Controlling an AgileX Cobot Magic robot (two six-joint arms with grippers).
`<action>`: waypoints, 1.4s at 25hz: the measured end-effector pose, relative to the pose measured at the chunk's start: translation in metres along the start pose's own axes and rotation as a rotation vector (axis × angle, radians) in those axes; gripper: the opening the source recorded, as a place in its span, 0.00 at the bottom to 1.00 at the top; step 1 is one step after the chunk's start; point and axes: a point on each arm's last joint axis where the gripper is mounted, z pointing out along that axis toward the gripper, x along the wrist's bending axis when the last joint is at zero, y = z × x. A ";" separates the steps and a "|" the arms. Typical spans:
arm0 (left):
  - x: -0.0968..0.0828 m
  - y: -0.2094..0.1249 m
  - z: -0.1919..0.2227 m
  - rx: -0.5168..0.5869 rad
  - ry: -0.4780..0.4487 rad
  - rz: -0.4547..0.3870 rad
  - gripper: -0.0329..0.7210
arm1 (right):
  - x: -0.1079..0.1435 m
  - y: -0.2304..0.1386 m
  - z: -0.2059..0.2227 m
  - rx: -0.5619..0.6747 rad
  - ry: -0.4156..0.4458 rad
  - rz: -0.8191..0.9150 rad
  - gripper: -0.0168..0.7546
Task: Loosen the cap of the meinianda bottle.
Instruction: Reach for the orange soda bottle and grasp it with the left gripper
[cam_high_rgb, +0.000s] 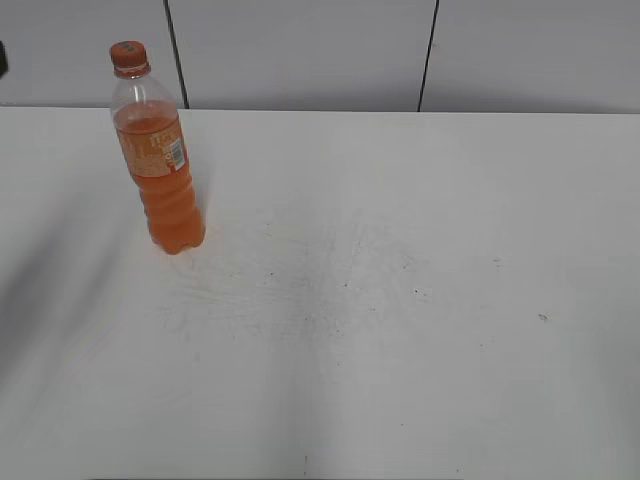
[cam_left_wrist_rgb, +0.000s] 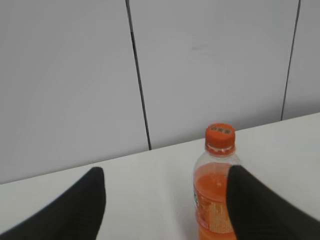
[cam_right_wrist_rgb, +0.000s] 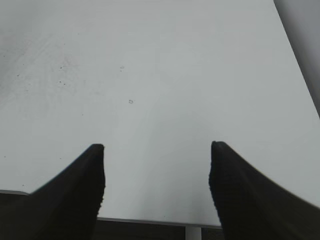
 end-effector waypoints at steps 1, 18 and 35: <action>-0.003 -0.009 0.005 -0.017 -0.017 0.005 0.66 | 0.000 0.000 0.000 0.000 -0.001 0.000 0.66; 0.009 -0.120 0.089 0.020 -0.502 0.049 0.88 | 0.000 0.000 0.000 0.000 -0.001 0.000 0.66; 0.024 -0.164 0.190 0.038 -0.770 0.056 0.91 | 0.000 0.000 0.000 0.000 -0.001 0.000 0.66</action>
